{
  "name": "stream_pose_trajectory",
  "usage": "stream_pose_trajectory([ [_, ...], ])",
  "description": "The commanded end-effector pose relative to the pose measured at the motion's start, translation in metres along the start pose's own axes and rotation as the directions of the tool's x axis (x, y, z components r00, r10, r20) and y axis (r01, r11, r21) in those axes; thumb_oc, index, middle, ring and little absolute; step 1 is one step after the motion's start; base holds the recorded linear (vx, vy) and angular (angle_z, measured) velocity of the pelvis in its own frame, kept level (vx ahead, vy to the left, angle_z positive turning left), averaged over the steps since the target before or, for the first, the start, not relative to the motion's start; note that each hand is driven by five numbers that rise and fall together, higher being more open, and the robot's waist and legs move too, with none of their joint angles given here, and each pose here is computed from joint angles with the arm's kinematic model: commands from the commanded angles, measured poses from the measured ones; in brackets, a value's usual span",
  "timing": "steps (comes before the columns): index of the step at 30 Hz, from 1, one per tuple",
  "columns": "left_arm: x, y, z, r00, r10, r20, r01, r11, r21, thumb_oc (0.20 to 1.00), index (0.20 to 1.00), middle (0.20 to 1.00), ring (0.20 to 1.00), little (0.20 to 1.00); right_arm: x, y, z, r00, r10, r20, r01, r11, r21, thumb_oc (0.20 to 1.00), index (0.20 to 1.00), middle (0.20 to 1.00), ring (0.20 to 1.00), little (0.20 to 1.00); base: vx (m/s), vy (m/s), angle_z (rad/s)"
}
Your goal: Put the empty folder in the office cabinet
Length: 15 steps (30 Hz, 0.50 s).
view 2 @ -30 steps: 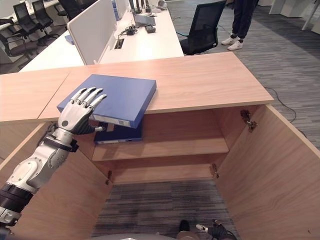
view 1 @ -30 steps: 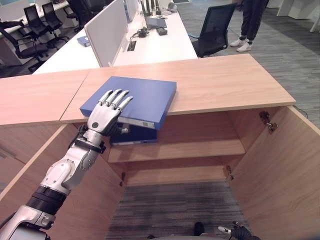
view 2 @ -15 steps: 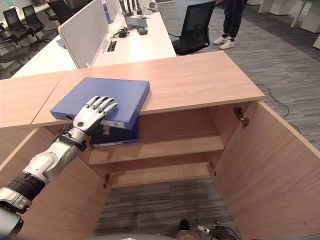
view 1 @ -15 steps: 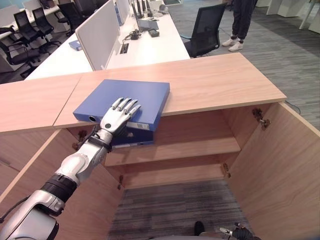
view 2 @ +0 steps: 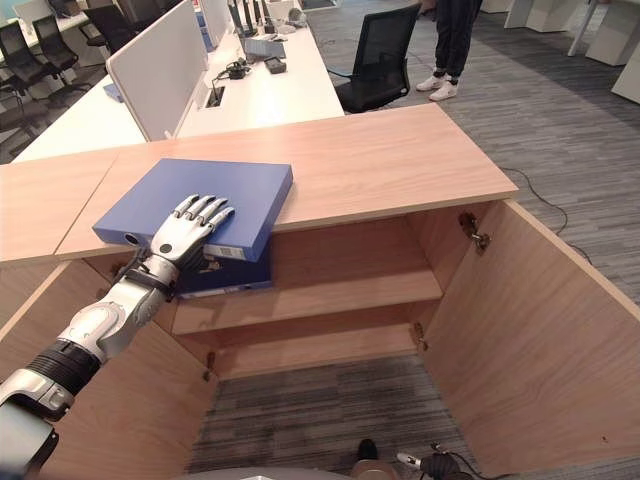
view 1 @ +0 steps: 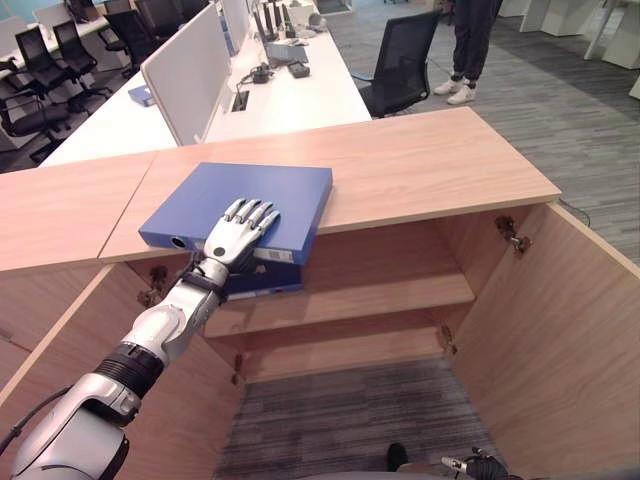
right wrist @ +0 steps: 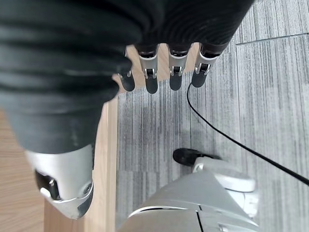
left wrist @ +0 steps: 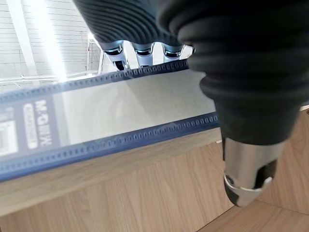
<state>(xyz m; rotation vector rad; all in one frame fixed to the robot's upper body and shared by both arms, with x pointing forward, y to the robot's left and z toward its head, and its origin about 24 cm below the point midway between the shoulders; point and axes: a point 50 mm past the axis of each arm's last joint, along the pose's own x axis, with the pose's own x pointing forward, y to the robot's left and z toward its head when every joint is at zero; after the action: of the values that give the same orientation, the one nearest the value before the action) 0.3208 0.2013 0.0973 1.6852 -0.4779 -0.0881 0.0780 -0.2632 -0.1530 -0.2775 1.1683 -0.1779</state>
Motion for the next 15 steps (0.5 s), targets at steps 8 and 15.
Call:
stream_pose_trajectory([
  [8, 0.0348, 0.0327, -0.0173, 0.990, 0.121, -0.077, -0.120, 0.993, 0.018, 0.200, 0.200, 0.200, 0.200, 0.200, 0.0043, -0.0135, 0.0204, 0.998, -0.047, 0.047, 0.046, 0.998, 0.032, 1.000, 1.000, 1.000, 1.000, 1.000, 0.00, 0.004, -0.03],
  [15, 0.0328, 0.0301, -0.0168, 0.989, 0.116, -0.086, -0.118, 0.993, -0.013, 0.200, 0.200, 0.200, 0.200, 0.200, 0.0041, -0.0131, 0.0195, 0.998, -0.050, 0.045, 0.048, 0.998, 0.038, 1.000, 1.000, 1.000, 1.000, 1.000, 0.00, 0.001, -0.03],
])
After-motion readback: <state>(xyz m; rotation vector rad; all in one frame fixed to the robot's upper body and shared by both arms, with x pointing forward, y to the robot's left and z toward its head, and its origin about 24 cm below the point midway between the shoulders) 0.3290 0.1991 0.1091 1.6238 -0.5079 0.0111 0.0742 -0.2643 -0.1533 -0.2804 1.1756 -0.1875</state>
